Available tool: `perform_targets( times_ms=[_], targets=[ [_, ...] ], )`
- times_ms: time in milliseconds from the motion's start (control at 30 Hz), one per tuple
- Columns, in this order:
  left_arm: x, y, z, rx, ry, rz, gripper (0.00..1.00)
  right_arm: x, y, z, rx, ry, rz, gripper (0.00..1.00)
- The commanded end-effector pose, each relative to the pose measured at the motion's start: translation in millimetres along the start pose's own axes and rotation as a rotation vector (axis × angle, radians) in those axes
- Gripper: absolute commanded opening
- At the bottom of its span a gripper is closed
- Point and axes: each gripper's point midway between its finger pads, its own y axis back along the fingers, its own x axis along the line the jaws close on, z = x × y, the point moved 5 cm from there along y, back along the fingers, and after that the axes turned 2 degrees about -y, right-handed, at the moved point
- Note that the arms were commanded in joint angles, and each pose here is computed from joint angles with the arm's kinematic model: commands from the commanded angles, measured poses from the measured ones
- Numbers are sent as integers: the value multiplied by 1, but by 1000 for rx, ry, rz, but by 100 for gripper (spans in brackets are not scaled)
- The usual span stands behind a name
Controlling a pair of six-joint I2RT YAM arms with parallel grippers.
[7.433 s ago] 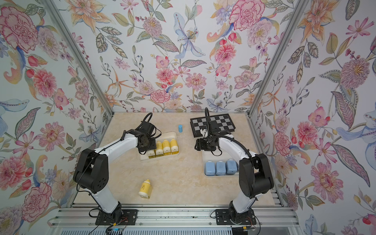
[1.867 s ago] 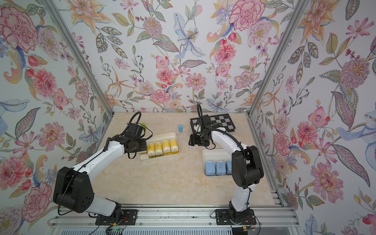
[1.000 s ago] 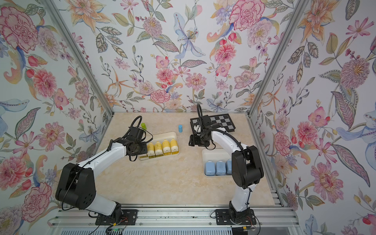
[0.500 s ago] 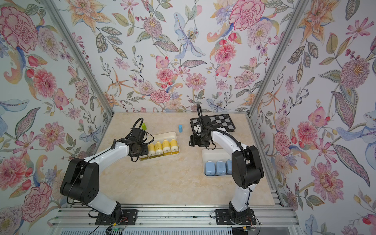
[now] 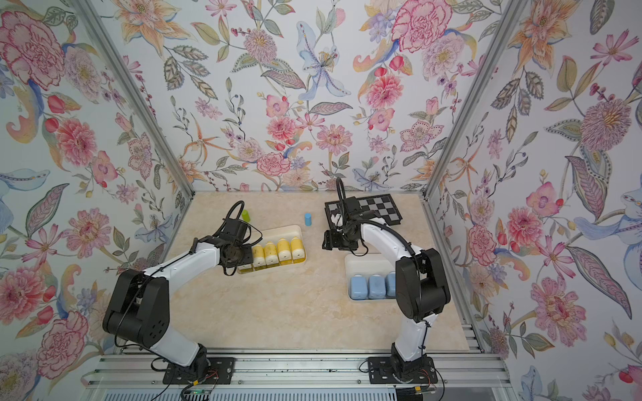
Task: Place the pencil sharpeners by color into the storage box
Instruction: Place the pencil sharpener in the storage box.
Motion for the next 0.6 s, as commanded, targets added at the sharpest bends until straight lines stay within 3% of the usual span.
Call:
perform_targets(
  times_ms=[0, 567],
  targets=[
    [2, -10, -1, 15, 9, 3, 47, -3, 0, -6, 22, 9, -16, 73],
    [2, -5, 5, -4, 7, 8, 59, -4, 0, -7, 22, 10, -16, 73]
  ],
)
